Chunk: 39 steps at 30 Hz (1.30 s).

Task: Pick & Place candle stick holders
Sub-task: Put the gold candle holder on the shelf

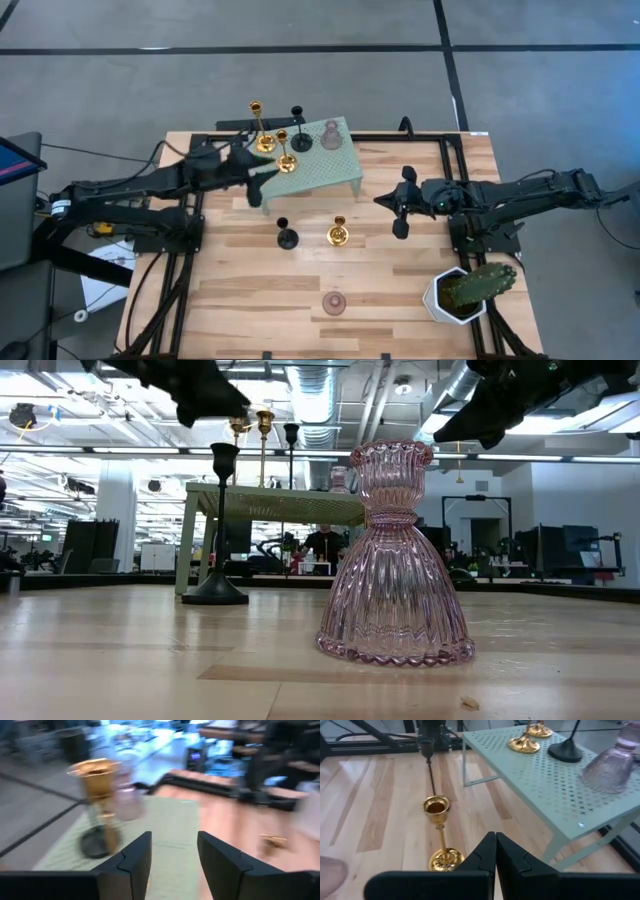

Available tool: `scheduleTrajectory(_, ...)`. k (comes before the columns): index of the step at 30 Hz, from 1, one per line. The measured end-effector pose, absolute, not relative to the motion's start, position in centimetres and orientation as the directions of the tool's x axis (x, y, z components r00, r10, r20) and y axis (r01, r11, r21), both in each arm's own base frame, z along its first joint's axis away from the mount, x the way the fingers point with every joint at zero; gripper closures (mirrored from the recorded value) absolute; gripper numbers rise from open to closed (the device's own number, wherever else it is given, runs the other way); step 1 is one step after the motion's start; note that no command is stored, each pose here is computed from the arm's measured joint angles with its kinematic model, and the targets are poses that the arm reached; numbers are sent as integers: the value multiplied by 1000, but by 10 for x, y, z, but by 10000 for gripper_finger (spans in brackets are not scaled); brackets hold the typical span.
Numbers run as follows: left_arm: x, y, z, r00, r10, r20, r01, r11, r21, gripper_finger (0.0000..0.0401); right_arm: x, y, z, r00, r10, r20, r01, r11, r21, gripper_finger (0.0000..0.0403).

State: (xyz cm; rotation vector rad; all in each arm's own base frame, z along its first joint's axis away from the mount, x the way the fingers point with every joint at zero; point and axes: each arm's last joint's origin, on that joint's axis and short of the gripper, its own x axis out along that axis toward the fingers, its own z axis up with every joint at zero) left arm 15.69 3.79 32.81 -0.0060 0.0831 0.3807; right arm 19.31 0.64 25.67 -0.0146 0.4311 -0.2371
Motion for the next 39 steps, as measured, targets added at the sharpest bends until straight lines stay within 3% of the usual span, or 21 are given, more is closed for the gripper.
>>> scheduleTrajectory(11, 148, -13, 316, 989, -65, -130, 62, 998, -27, 312, 196, 18, 249, 876, -80, -476, 90, 996, -2, 403)
scheduleTrajectory(21, 146, -52, 302, 986, -36, -161, 52, 994, 97, 395, 230, 41, 216, 840, -21, -542, 38, 999, 21, 403)
scheduleTrajectory(33, 133, -77, 304, 984, -114, -137, 131, 984, 122, 394, 274, 42, 158, 799, -47, -600, 66, 998, 10, 399)
scheduleTrajectory(39, 132, -79, 304, 983, -125, -134, 141, 983, 120, 394, 285, 39, 129, 772, -101, -627, 141, 990, 13, 355)
